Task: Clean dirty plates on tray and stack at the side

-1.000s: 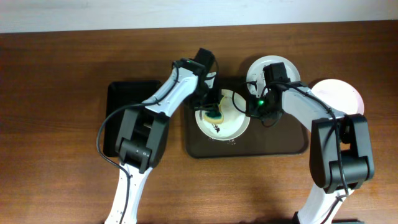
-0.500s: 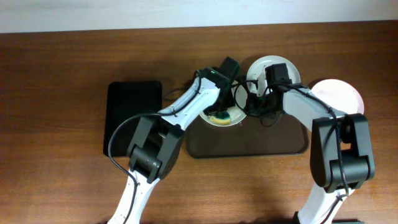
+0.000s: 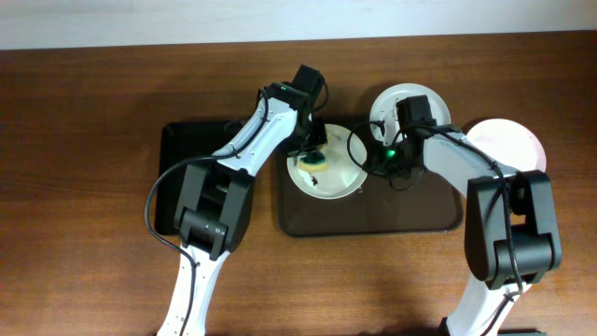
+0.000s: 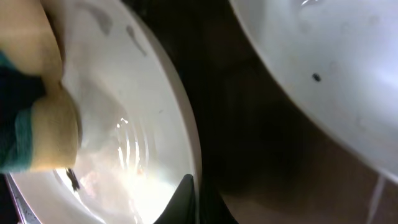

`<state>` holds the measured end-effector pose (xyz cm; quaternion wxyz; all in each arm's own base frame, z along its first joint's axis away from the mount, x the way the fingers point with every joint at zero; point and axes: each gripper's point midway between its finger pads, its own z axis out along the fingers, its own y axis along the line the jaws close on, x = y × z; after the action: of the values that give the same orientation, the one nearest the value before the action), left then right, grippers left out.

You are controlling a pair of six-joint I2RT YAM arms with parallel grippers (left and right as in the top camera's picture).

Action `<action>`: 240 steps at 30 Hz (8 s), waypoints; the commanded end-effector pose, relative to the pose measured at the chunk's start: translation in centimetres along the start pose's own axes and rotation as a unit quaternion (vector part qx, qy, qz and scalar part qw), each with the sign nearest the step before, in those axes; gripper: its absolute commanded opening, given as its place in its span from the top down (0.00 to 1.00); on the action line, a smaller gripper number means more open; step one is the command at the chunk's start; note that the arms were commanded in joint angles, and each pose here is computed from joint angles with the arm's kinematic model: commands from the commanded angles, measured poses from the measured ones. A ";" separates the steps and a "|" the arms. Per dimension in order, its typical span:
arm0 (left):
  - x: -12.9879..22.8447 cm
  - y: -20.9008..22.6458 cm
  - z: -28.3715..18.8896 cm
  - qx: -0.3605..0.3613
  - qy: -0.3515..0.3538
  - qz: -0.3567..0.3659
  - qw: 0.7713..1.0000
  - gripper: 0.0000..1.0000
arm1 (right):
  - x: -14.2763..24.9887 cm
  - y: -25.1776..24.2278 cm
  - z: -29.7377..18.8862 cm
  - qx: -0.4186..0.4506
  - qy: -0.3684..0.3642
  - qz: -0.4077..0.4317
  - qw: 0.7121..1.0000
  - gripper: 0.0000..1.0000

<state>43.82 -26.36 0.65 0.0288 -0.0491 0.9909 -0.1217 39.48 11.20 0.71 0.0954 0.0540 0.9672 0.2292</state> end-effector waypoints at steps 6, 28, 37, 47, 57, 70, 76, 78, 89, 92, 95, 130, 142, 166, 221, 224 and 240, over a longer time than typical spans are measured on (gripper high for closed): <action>6.2 -1.0 3.6 0.102 0.125 0.269 0.950 1.00 | 2.0 -2.0 1.4 0.029 0.032 -0.002 0.999 0.96; -1.7 0.3 -9.4 0.018 -0.081 0.021 0.996 1.00 | -0.8 -1.5 1.5 0.024 -0.025 -0.024 0.999 0.96; 9.3 -0.2 3.1 0.013 0.009 0.000 1.000 1.00 | -0.4 -1.9 2.0 0.026 -0.015 -0.020 0.999 0.96; -1.5 1.9 0.9 -0.037 -0.200 0.132 0.970 1.00 | -0.2 -1.8 2.0 0.025 -0.010 -0.020 0.999 0.96; -10.4 3.6 -16.6 0.026 -0.216 0.113 0.969 1.00 | 1.0 0.1 0.8 0.003 0.021 -0.038 0.999 0.96; -9.8 6.4 -17.7 0.038 -0.181 0.081 0.979 1.00 | 1.0 1.2 -23.6 0.470 -0.264 -0.106 0.836 0.96; -9.8 6.4 -17.7 0.038 -0.181 0.081 0.979 1.00 | 1.0 0.4 -20.9 0.541 -0.218 -0.148 0.798 0.96; -9.8 6.4 -17.6 0.038 -0.180 0.081 0.979 1.00 | 1.0 -0.3 -18.7 0.553 -0.188 -0.158 0.796 0.96; -9.8 6.7 -17.6 0.032 -0.180 0.080 0.980 1.00 | 5.2 9.3 -11.5 0.433 -0.184 -0.282 0.836 0.96; -9.8 6.7 -17.6 0.032 -0.180 0.080 0.980 1.00 | 6.9 11.3 -9.5 0.370 -0.156 -0.292 0.868 0.96; -9.8 6.7 -17.6 0.032 -0.180 0.080 0.980 1.00 | 6.0 14.2 -9.9 0.197 -0.088 -0.267 0.939 0.96; -9.4 6.8 -17.5 0.029 -0.173 0.078 0.981 1.00 | -0.3 -28.5 -24.9 0.315 -0.180 0.348 0.864 0.96; -8.5 6.9 -17.1 0.025 -0.154 0.077 0.985 1.00 | -3.6 -12.8 -10.0 0.192 -0.036 0.081 0.977 0.57; -8.8 7.1 -17.2 0.019 -0.161 0.071 0.984 1.00 | 5.9 -1.9 -1.6 0.150 0.129 -0.029 0.980 0.83; 9.8 -12.9 -0.5 0.339 0.078 0.270 0.898 1.00 | 2.8 -4.3 -1.8 0.027 0.045 0.037 0.998 0.96; 5.4 -10.1 1.9 0.213 0.002 0.209 0.954 1.00 | 3.1 -4.3 -1.8 0.028 0.052 0.041 0.997 0.96; 12.7 -10.5 -1.5 0.305 0.140 0.310 0.890 1.00 | 3.0 -4.3 -1.8 0.027 0.048 0.039 0.998 0.96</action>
<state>37.49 -32.65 1.81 0.0108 0.1892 0.9563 -0.2225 36.35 7.44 0.58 0.0446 0.0806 0.9709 0.2209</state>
